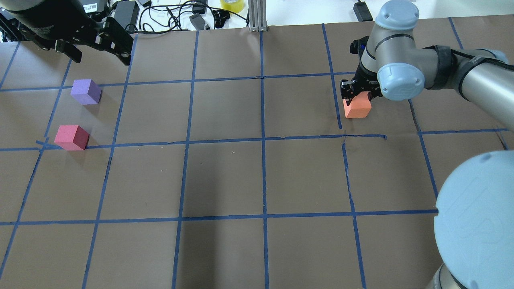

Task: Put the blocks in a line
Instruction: 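Carry the orange cube with the right gripper toward the table centre, then release the orange cube and raise the right gripper away, then move the left gripper over the orange cube and grasp it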

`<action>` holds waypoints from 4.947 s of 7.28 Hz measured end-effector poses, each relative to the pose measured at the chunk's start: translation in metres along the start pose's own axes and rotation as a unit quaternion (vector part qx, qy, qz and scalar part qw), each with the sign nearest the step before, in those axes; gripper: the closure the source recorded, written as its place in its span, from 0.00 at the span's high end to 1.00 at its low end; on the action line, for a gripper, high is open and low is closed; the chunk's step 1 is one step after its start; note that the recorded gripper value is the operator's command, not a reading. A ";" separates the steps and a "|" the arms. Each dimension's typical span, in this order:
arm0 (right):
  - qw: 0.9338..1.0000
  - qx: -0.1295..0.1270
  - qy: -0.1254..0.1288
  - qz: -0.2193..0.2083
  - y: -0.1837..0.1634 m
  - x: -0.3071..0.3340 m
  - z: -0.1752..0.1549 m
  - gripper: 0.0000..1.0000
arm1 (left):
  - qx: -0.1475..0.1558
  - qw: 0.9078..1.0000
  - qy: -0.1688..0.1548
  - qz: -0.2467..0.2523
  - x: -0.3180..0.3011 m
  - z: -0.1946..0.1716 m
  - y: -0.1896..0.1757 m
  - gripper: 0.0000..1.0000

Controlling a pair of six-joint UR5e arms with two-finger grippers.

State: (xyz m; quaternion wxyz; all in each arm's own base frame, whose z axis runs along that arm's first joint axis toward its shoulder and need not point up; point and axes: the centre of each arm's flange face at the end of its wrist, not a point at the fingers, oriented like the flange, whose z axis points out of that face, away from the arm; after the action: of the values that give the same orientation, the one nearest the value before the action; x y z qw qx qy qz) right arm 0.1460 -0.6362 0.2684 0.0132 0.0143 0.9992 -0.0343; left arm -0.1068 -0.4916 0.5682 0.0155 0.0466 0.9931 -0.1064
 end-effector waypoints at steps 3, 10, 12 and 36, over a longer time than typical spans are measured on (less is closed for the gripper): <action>1.000 0.011 -0.009 -0.001 -0.014 -0.131 0.000 0.00 | -0.001 1.000 0.002 0.000 0.000 0.002 -0.001 1.00; 1.000 0.006 -0.006 0.002 -0.003 -0.276 0.060 1.00 | -0.002 1.000 0.000 0.000 0.000 0.001 -0.001 1.00; 1.000 0.004 -0.006 0.018 -0.001 -0.279 0.063 1.00 | -0.002 1.000 0.000 -0.001 0.000 0.002 0.000 1.00; 0.998 -0.035 0.057 -0.018 0.129 -0.002 -0.229 1.00 | -0.020 0.997 0.052 -0.055 0.194 0.371 -0.098 0.98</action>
State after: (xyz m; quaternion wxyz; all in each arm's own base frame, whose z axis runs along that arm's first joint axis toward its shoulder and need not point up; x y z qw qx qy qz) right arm 0.1463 -0.4919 0.4883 -0.0435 -0.0021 0.9991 0.0010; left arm -0.3011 -0.6490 0.2182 -0.0408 -0.0034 0.9956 -0.0846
